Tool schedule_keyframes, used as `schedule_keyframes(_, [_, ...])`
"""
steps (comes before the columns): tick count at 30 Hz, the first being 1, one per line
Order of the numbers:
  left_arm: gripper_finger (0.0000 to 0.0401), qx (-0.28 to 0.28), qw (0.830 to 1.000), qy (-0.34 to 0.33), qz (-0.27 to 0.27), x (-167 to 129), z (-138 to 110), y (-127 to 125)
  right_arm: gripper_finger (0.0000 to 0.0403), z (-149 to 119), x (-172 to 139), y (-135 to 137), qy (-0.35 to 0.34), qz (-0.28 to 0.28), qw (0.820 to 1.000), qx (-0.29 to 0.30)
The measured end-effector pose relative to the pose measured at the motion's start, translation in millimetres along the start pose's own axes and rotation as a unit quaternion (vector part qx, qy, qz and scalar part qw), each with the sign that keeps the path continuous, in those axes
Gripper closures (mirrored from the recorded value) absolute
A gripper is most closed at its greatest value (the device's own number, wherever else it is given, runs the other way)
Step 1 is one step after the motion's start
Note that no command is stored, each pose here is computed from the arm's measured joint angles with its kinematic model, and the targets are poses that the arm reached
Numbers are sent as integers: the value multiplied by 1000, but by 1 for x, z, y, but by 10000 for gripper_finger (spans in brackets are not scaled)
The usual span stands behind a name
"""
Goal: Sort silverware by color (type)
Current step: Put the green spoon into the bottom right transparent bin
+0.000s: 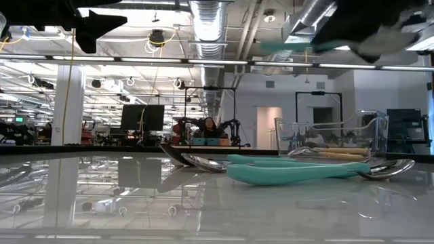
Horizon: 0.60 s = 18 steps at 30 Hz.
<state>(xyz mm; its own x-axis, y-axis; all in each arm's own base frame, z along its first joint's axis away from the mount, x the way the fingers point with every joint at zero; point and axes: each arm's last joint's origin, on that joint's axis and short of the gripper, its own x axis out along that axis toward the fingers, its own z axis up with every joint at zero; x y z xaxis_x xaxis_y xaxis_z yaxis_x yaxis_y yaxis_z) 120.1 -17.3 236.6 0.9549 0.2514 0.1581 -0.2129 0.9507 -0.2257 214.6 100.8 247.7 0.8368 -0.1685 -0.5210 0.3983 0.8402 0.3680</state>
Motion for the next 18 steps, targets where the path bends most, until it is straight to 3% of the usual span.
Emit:
schedule_keyframes(4, [175,1,1000,1,0,0,0,0,331,0,-25,10,-18,56,998,8])
schedule_keyframes(10, [175,2,1000,11,2,0,-2,0,331,-12,-60,23,10,137,989,62])
schedule_keyframes(18, [175,1,1000,10,11,0,-2,1,331,-33,-102,36,27,225,973,39])
